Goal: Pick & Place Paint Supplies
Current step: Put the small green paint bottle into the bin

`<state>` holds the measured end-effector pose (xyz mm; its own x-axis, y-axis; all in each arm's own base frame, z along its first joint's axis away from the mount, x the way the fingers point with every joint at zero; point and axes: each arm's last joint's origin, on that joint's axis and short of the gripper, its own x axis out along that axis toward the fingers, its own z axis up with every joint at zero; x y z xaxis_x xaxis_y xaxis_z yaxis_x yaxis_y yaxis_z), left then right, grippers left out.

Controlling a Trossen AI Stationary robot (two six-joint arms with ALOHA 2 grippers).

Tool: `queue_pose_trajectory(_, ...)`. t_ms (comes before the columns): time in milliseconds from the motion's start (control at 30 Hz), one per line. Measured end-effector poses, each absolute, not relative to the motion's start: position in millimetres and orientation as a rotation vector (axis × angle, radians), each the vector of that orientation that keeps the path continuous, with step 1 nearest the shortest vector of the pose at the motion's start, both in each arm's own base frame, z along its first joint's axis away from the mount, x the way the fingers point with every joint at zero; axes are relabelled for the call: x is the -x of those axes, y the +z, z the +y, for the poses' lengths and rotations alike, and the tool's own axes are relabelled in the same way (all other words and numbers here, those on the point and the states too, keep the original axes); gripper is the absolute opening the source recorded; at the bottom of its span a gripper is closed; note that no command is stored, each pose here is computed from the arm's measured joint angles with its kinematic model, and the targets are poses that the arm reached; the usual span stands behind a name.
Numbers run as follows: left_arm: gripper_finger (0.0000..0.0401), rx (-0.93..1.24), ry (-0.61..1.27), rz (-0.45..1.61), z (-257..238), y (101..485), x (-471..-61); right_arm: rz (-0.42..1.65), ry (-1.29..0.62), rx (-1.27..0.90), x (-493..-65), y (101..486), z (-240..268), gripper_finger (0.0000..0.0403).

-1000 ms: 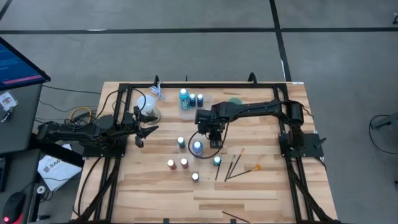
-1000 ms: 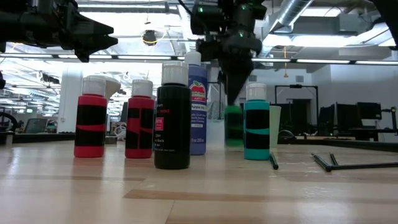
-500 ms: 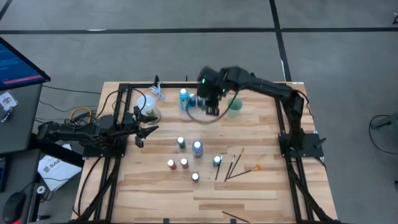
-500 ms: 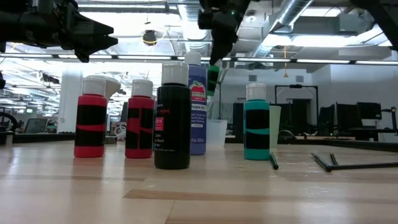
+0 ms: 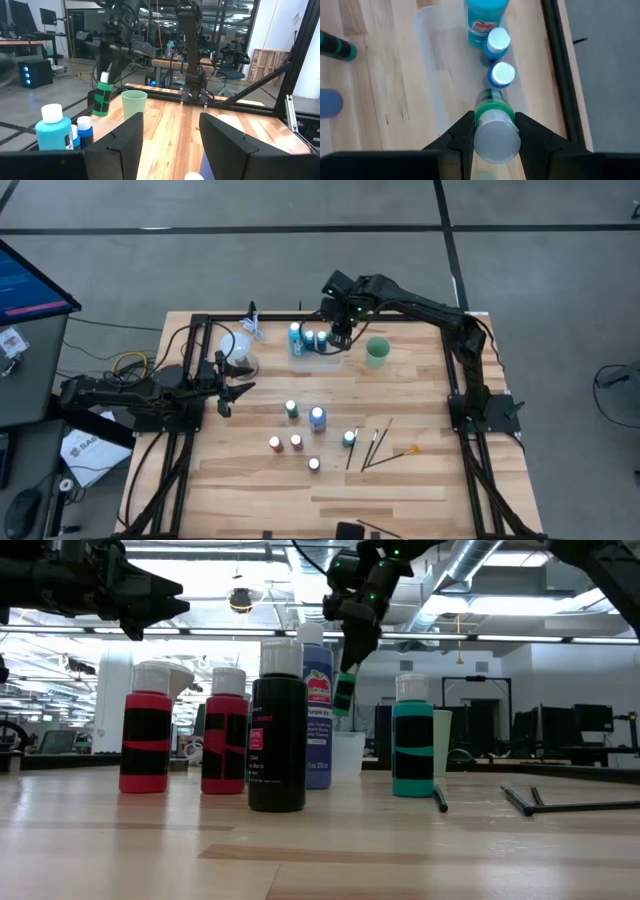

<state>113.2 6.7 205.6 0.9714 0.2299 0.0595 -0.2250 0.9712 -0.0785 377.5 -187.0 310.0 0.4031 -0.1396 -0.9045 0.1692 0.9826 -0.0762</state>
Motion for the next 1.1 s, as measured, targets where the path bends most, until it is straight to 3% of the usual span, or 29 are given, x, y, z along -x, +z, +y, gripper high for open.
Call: queue_pose_trajectory(1100,0.0177,0.066,0.231,-0.065,6.8,205.3,-113.6,1.123,-0.188,-0.091,-376.1,261.9,-201.7,0.0110)
